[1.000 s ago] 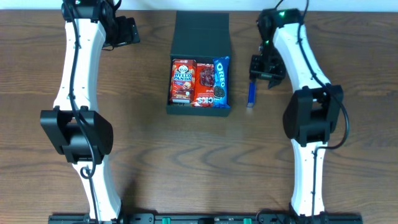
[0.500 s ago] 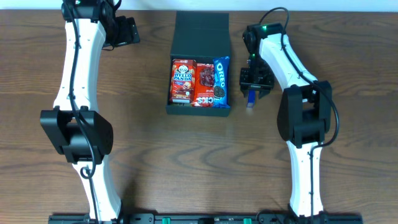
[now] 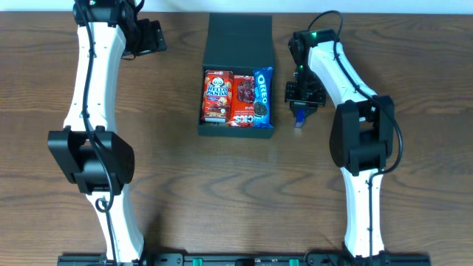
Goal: Pack container
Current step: 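Grasp the Eclipse mints tube with the right gripper and lift, then carry the Eclipse tube over the black box toward the Oreo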
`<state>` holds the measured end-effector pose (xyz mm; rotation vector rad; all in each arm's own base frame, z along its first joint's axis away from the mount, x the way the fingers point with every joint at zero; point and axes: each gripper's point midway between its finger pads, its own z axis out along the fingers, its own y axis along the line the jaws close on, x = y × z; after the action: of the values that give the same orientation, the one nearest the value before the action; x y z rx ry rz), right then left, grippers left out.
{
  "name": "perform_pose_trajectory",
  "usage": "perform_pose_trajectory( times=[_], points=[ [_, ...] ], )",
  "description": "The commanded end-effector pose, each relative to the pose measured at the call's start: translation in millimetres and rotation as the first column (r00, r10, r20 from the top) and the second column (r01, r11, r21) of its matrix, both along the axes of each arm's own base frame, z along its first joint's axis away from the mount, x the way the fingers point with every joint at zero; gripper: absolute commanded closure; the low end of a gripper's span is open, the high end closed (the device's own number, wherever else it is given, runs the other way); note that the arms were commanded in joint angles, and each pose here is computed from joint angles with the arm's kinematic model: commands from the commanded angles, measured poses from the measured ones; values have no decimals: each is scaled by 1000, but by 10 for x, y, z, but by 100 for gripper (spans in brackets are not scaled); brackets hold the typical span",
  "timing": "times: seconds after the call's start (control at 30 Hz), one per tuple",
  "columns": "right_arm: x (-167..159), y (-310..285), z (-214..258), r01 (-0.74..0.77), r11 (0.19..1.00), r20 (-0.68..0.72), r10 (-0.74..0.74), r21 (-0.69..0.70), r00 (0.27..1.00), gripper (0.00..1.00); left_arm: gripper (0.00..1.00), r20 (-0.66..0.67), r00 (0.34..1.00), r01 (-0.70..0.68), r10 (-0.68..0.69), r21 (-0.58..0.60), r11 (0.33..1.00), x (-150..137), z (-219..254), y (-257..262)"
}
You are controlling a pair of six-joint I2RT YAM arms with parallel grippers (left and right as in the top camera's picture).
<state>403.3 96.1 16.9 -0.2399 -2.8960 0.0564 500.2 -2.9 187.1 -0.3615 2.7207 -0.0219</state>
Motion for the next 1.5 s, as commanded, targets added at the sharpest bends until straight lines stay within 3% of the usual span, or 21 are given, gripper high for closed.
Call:
perform_pose_trajectory(
  times=[0.0, 0.53, 0.8, 0.93, 1.03, 1.17, 1.4, 1.47],
  points=[
    [-3, 5, 51, -9, 1000, 12, 9, -4, 1000, 78, 5, 0, 1000, -11, 11, 7, 1000, -12, 6, 17],
    [129, -9, 142, 3, 1000, 59, -4, 7, 998, 86, 5, -1, 1000, -11, 11, 7, 1000, -13, 5, 17],
    [581, 80, 742, 4, 998, 254, -20, 65, 967, 87, 5, -2, 1000, -11, 11, 8, 1000, -17, 3, 17],
    [778, 341, 1126, -28, 977, 354, -49, 211, 934, 90, 5, -3, 1000, -9, 9, 9, 1000, -18, 3, 19],
    [938, 794, 1532, -140, 889, 442, -76, 435, 894, 91, 5, -3, 1000, -7, 7, 11, 1000, -18, 3, 20],
    [896, 1351, 1874, -286, 681, 456, -79, 674, 887, 90, 5, -6, 1000, 1, -1, 18, 1000, -23, 1, 27],
    [602, 1625, 1960, -334, 477, 389, -17, 813, 921, 88, 5, -5, 1000, 11, -11, 28, 1000, -19, 4, 37],
    [504, 1626, 1801, -280, 469, 319, -4, 838, 948, 89, 5, -4, 1000, 13, -13, 29, 999, -18, 4, 38]
  ],
)
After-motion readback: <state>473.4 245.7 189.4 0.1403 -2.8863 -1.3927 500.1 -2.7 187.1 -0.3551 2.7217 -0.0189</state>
